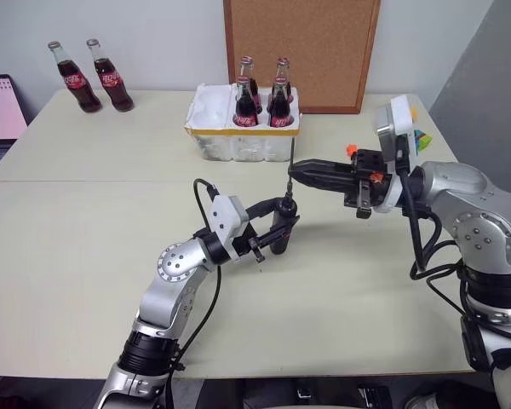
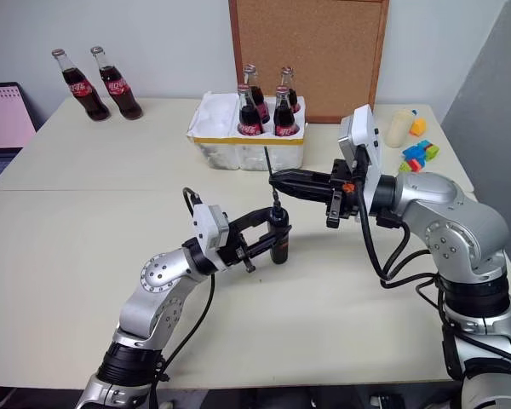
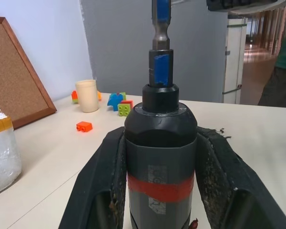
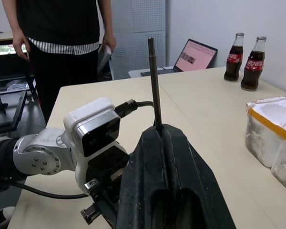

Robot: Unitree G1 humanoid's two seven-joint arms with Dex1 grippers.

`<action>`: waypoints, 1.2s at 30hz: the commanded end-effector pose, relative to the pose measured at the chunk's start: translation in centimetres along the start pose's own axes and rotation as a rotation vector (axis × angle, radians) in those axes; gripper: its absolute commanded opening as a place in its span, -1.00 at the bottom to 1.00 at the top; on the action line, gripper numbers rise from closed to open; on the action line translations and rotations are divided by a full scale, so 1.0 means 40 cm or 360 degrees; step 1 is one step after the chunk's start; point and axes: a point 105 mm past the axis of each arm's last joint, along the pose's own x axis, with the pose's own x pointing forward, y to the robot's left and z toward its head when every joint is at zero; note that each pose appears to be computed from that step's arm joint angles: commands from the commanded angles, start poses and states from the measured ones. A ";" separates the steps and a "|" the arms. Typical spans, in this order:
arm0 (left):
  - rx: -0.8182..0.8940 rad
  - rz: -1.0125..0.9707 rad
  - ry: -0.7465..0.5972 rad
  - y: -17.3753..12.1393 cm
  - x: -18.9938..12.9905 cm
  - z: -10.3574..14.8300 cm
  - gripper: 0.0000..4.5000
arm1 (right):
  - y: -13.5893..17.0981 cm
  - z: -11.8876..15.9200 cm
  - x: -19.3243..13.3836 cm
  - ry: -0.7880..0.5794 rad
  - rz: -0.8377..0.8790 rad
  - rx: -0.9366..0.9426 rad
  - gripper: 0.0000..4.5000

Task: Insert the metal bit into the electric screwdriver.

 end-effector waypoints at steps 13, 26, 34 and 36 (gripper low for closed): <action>-0.0020 0.0007 0.0063 0.005 -0.007 -0.021 -0.27 | -0.003 -0.039 -0.008 0.0123 0.0058 0.0025 -1.00; -0.0016 0.0003 0.0058 0.004 -0.003 -0.021 -0.27 | 0.012 -0.048 0.000 0.0212 0.0081 0.0081 -1.00; -0.0013 0.0004 0.0055 0.004 -0.002 -0.020 -0.27 | 0.016 -0.047 0.006 0.0216 0.0063 0.0041 -0.91; -0.0013 0.0004 0.0054 0.005 -0.001 -0.021 -0.27 | 0.015 -0.044 0.008 0.0196 0.0058 0.0061 -0.80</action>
